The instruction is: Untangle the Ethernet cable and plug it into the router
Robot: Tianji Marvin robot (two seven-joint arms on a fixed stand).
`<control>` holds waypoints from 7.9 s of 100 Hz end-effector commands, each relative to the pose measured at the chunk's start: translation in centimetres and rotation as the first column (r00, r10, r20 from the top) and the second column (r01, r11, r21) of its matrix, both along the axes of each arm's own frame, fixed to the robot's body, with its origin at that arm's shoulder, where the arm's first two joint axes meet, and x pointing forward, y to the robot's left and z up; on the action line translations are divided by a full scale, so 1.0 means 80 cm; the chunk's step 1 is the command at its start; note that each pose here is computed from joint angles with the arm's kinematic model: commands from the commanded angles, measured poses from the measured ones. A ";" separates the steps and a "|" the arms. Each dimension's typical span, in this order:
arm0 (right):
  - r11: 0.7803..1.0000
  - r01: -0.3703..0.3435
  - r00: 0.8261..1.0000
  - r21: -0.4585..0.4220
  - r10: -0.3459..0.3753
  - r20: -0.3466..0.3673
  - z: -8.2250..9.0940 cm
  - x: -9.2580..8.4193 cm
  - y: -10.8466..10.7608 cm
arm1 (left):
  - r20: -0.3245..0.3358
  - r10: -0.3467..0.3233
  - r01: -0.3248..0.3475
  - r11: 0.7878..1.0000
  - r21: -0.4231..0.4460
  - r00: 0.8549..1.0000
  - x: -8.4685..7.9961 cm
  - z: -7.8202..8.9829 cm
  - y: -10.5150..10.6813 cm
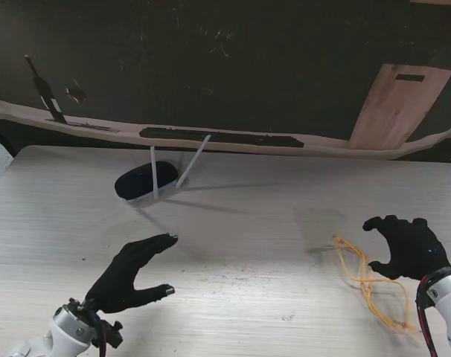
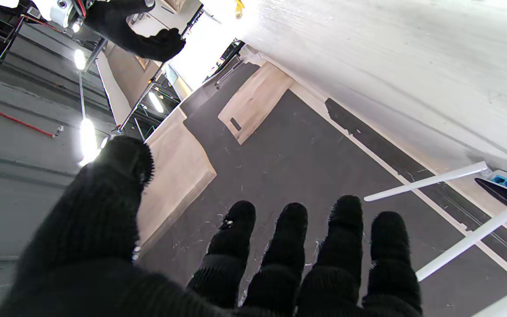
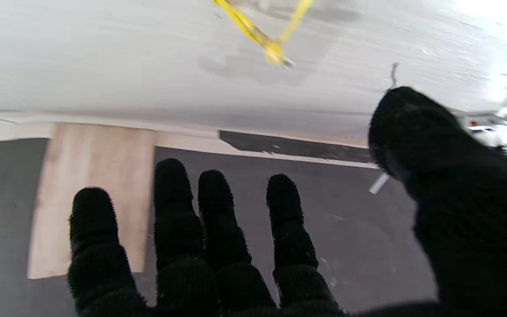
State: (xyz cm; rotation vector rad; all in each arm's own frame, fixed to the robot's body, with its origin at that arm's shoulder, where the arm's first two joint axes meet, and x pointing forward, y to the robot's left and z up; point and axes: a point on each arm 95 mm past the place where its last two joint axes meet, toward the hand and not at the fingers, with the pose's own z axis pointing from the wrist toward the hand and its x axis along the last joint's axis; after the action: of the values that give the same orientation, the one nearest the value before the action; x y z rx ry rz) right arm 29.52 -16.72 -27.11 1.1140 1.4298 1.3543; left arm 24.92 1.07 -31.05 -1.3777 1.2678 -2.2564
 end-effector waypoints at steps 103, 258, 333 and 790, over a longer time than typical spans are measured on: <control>0.961 0.271 0.943 -0.059 -0.277 -0.184 -0.144 -0.013 -0.019 | -0.059 0.016 -0.013 0.999 0.042 0.998 -0.001 -0.006 -0.004; 0.481 -0.211 0.965 0.851 0.242 0.102 0.031 0.054 0.239 | -0.181 -0.091 0.092 0.996 -0.006 0.979 0.014 -0.015 -0.036; 0.337 -0.245 0.872 0.909 0.487 0.055 0.013 0.016 0.351 | -0.129 -0.107 0.059 0.942 -0.330 0.986 0.020 -0.026 -0.060; 0.463 -0.392 0.836 0.795 0.540 0.097 0.025 0.000 0.347 | -0.138 0.191 -0.221 0.942 -0.251 0.972 0.035 -0.036 -0.076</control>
State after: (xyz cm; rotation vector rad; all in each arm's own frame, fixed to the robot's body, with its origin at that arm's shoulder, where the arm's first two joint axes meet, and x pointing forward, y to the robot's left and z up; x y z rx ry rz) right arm 29.92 10.34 -25.50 1.4692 1.2738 2.5100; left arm 27.82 -4.26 -34.00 -1.6150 0.8222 -2.2653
